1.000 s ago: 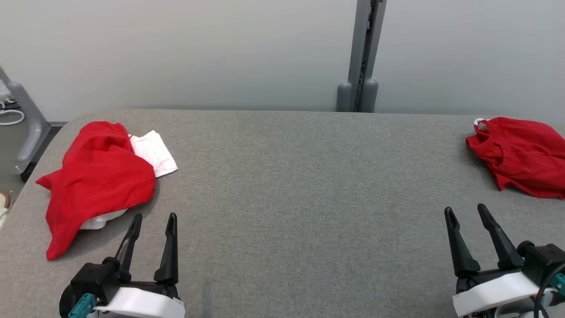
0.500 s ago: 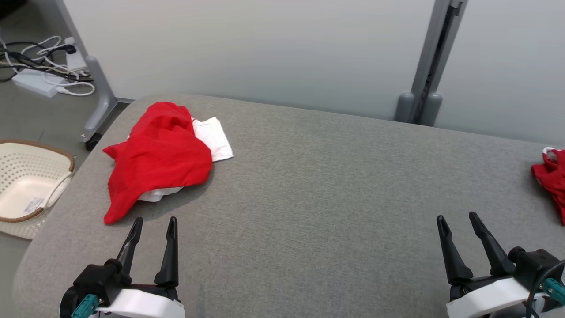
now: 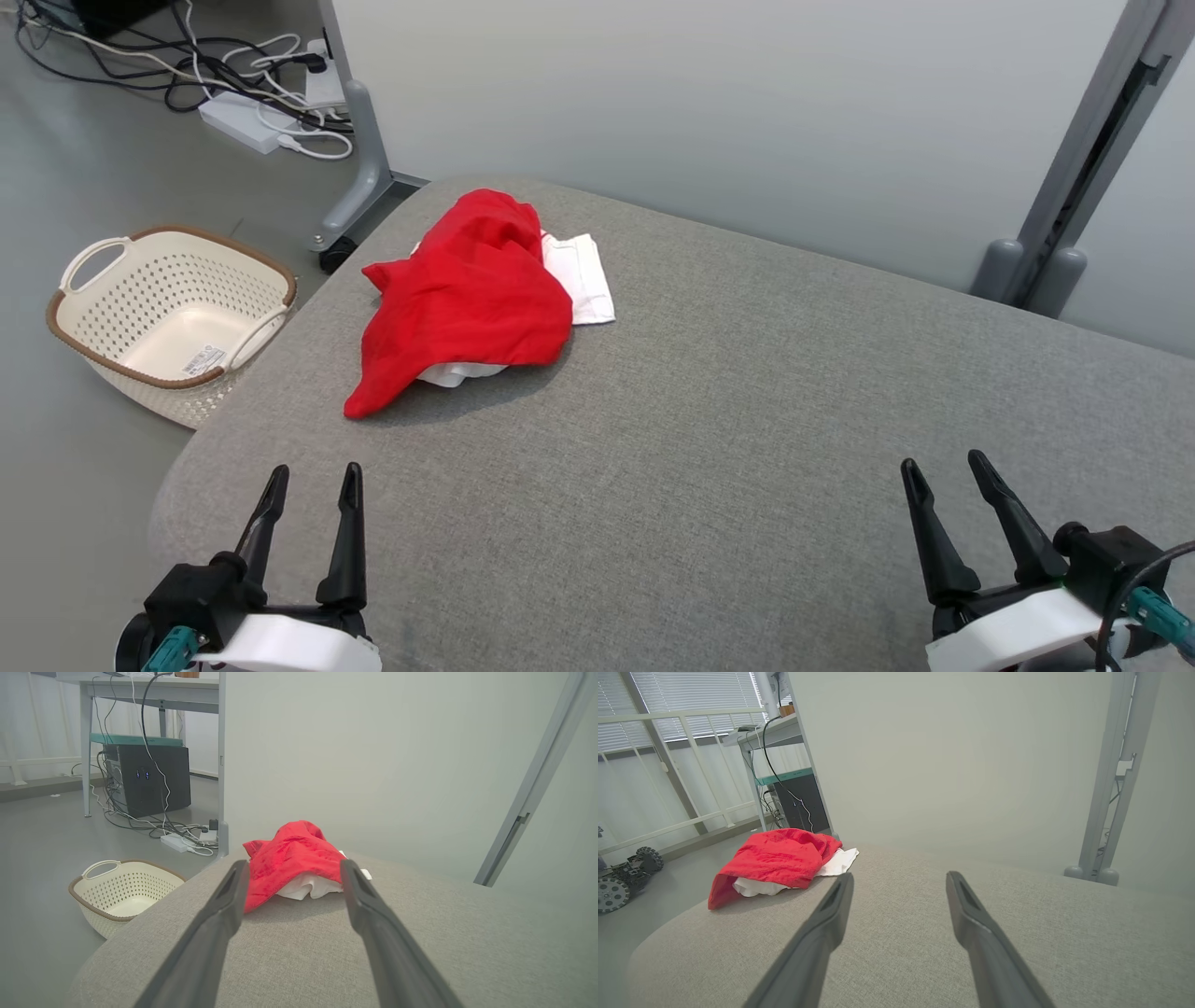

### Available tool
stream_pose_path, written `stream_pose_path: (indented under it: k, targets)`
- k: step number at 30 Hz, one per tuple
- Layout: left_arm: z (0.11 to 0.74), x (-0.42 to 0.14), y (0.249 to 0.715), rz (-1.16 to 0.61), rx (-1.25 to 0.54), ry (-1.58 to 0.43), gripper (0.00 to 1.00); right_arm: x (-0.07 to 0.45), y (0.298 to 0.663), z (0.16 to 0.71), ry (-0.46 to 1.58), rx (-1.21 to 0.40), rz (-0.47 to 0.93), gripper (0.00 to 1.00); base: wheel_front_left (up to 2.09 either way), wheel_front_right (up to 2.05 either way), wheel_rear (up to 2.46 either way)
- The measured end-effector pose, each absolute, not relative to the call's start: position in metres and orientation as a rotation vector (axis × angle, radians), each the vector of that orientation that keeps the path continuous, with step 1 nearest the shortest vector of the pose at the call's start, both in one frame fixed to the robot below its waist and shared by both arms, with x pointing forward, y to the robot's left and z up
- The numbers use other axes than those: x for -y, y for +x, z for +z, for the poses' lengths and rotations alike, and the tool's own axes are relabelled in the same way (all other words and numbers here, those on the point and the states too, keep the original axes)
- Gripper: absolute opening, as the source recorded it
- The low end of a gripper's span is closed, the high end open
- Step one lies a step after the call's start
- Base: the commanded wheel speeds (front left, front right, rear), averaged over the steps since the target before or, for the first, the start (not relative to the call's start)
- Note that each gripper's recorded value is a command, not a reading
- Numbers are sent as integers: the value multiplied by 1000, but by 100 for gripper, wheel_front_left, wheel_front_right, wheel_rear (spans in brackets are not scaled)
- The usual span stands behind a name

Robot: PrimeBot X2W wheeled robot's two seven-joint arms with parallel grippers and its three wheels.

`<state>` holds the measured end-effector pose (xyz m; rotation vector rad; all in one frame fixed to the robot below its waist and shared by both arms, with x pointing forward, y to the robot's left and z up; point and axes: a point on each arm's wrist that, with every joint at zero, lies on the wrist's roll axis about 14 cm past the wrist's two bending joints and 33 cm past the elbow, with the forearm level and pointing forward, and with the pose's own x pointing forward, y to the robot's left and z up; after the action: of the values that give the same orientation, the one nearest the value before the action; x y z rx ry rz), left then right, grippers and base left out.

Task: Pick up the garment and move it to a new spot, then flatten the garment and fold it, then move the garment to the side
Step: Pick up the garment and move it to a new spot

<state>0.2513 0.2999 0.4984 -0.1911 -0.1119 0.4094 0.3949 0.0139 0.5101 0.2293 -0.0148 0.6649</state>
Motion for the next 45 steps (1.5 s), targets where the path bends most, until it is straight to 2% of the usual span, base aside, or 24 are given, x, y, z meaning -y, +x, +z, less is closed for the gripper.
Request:
stream_pose_path:
  k: [19, 25, 33, 35, 45]
  targets:
    - [503, -313, 251, 447, 118, -168, 100, -25, 399, 505, 240, 0, 696, 100, 0, 0, 0]
    - [537, -331, 301, 381, 130, -67, 100, -24, 412, 504, 261, 6, 689, 100, 0, 0, 0]
    - [570, -358, 380, 315, 36, -40, 100, -14, 429, 491, 285, -14, 650, 100, 0, 0, 0]
    - [558, -358, 400, 302, -40, -113, 100, -8, 432, 487, 287, -19, 631, 100, 0, 0, 0]
    - [484, -347, 460, 218, -442, -190, 100, 39, 449, 473, 276, -31, 506, 100, 0, 0, 0]
